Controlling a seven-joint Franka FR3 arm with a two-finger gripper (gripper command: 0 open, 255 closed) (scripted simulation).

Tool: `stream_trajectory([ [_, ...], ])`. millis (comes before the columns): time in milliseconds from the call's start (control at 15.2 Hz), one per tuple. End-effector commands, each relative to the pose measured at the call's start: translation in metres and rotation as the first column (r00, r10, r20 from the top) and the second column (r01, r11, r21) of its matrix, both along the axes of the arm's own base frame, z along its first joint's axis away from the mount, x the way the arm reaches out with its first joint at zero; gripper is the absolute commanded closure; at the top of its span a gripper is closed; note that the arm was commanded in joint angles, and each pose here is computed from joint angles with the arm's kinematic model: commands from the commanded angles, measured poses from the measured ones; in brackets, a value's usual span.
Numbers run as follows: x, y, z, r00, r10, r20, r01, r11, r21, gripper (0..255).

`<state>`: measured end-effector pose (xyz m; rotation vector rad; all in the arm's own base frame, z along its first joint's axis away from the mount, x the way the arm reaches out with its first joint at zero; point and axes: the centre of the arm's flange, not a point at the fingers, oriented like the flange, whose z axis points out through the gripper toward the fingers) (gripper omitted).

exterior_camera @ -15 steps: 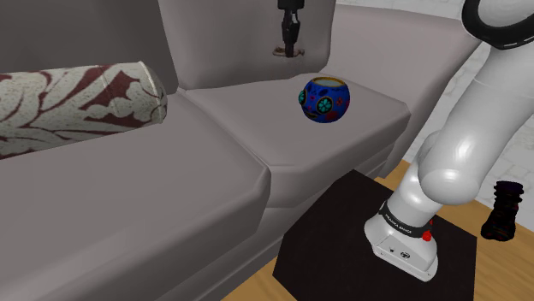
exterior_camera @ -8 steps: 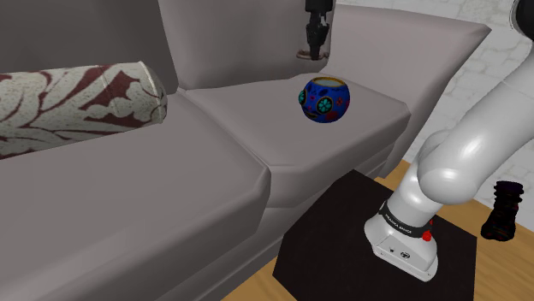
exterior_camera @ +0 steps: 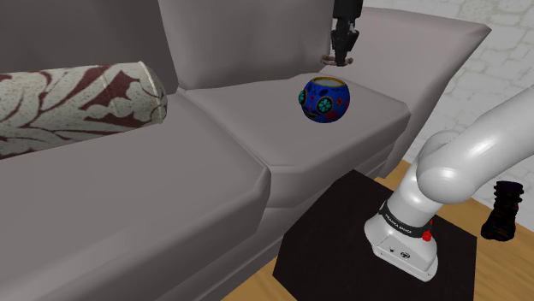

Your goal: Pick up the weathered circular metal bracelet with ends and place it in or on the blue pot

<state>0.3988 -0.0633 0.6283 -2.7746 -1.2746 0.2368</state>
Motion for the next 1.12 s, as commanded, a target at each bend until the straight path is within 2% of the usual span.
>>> stream_trajectory([
  [0,-0.002,-0.001,-0.01,1.0,0.001,0.0,-0.001,1.0,0.0,255],
  [660,-0.002,-0.001,-0.064,1.0,0.001,0.0,-0.001,1.0,0.0,255],
  [1056,-0.002,-0.001,-0.064,1.0,0.001,0.0,-0.001,1.0,0.0,255],
])
